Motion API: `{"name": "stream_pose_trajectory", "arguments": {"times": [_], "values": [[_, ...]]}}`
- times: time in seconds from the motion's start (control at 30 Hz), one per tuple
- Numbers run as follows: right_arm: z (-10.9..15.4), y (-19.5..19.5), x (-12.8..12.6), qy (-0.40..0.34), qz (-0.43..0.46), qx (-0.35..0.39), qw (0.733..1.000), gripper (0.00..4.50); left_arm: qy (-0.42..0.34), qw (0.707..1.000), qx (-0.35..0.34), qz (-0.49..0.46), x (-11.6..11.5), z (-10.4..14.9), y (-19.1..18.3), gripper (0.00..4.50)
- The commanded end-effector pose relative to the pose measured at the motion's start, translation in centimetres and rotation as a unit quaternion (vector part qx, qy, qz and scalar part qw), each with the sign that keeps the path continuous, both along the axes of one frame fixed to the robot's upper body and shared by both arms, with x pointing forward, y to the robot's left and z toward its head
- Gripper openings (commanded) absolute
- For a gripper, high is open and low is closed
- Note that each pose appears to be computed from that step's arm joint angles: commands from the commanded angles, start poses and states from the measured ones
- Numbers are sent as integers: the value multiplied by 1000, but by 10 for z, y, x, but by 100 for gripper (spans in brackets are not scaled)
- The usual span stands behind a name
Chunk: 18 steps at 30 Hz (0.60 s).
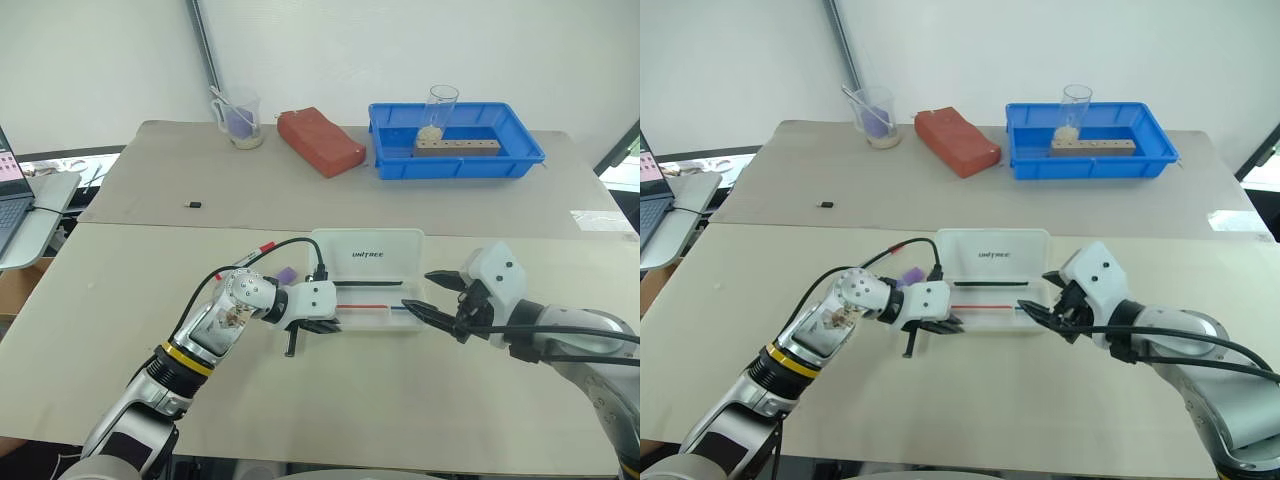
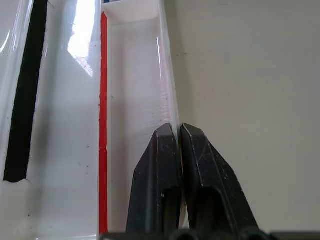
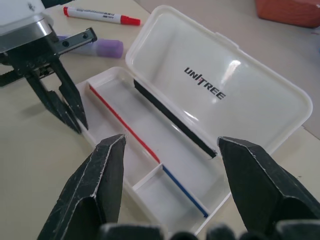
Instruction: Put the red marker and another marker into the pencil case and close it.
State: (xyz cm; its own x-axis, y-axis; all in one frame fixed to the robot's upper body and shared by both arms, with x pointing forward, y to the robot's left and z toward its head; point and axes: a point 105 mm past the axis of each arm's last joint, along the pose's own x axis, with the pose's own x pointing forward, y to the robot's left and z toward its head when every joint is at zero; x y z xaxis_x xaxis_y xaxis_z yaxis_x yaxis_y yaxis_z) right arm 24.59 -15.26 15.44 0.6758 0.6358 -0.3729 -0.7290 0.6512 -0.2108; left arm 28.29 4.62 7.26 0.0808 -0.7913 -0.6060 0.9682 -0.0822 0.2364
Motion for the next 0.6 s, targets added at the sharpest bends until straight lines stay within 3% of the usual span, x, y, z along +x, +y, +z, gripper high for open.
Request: {"name": "stream_pose_trajectory", "arguments": {"times": [0.03,0.1,0.3,0.33,0.6], "values": [[9,1,0,-26,13,0,1000,326,-7,1000,-4,-4,-4,3,0,75],[9,1,1,-26,13,0,1000,326,-5,1000,-7,-12,-7,5,0,136],[9,-2,6,-28,8,5,1000,326,-18,1000,-10,-21,-10,18,3,428],[9,-2,7,-28,8,6,1000,326,-19,999,-13,-22,-10,23,3,444],[20,-3,12,-33,29,7,999,326,-50,997,-58,-7,-10,92,8,444]]}}
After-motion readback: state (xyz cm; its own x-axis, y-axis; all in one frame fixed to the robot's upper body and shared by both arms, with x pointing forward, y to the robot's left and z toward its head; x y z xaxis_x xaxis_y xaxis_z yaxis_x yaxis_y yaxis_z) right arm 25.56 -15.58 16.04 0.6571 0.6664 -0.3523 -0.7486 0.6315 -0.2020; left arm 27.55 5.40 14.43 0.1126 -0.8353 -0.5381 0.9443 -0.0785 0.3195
